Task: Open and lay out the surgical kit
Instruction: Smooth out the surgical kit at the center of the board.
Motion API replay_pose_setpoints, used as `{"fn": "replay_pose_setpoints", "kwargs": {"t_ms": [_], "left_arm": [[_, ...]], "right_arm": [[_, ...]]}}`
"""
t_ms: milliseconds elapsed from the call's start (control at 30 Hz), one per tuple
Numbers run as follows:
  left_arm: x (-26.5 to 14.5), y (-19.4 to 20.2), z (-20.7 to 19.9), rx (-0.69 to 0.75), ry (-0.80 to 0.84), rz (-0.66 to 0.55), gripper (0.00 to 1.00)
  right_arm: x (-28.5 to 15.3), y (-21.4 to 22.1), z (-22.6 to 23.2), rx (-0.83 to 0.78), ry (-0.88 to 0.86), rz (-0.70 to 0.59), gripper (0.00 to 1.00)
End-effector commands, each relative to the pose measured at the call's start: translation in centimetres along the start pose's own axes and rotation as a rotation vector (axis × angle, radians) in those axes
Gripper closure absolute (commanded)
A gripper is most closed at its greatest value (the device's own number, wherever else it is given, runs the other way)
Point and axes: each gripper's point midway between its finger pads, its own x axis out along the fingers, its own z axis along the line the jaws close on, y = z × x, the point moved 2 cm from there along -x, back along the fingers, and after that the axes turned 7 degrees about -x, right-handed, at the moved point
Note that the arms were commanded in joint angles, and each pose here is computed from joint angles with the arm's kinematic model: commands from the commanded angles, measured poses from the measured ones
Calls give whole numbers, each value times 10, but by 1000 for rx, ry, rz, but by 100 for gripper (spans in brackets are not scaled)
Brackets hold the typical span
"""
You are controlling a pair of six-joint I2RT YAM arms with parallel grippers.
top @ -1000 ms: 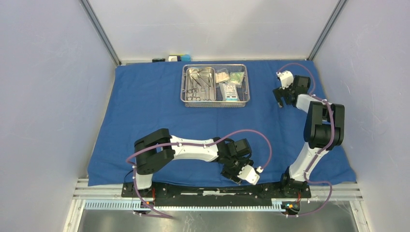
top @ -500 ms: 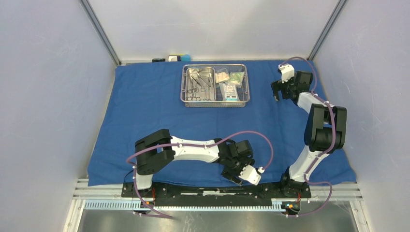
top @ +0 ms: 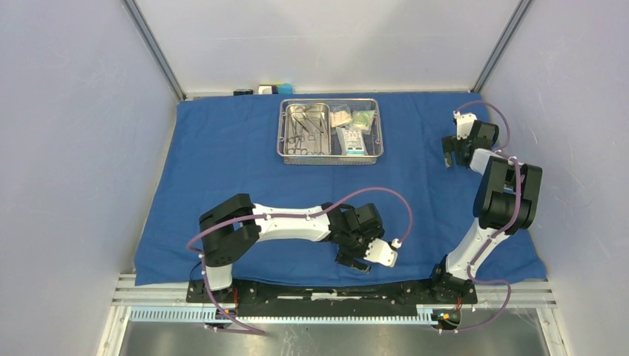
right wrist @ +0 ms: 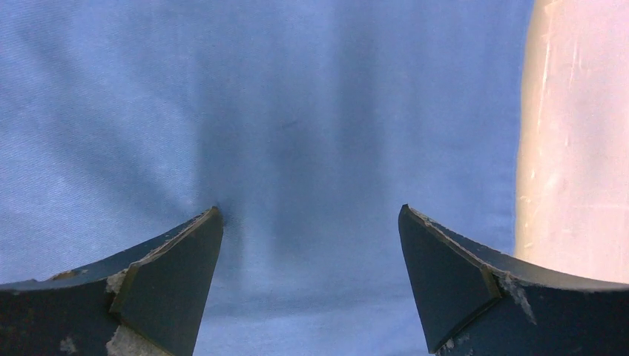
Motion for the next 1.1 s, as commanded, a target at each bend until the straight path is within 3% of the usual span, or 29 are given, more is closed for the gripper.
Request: {"fn": "replay_pose_setpoints", "kwargs": {"t_ms": [0,433,533,667,767,833,1067], "left_arm": [[-24,-3,16,-61,-81,-29,15],[-85,16,89,-302,-262,-138,14],[-109,41,116,-405,-355,-147,13],[-140,83,133,-521,-448,-142,11],[-156,118,129,-580,-489,-111,9],[-162,142,119,-614,-492,-78,9],[-186,239,58,-726,-453,110,9]], "right_arm": [[2,27,-20,-32,116,111,5],[-6,69,-62,-25,192,192,5],[-15,59,-62,-10,154,121,5],[-45,25,-41,-45,27,-95,4],[-74,5,-8,-126,-129,-239,4],[-88,6,17,-204,-239,-255,4],[-117,68,66,-503,-420,-131,4]]}}
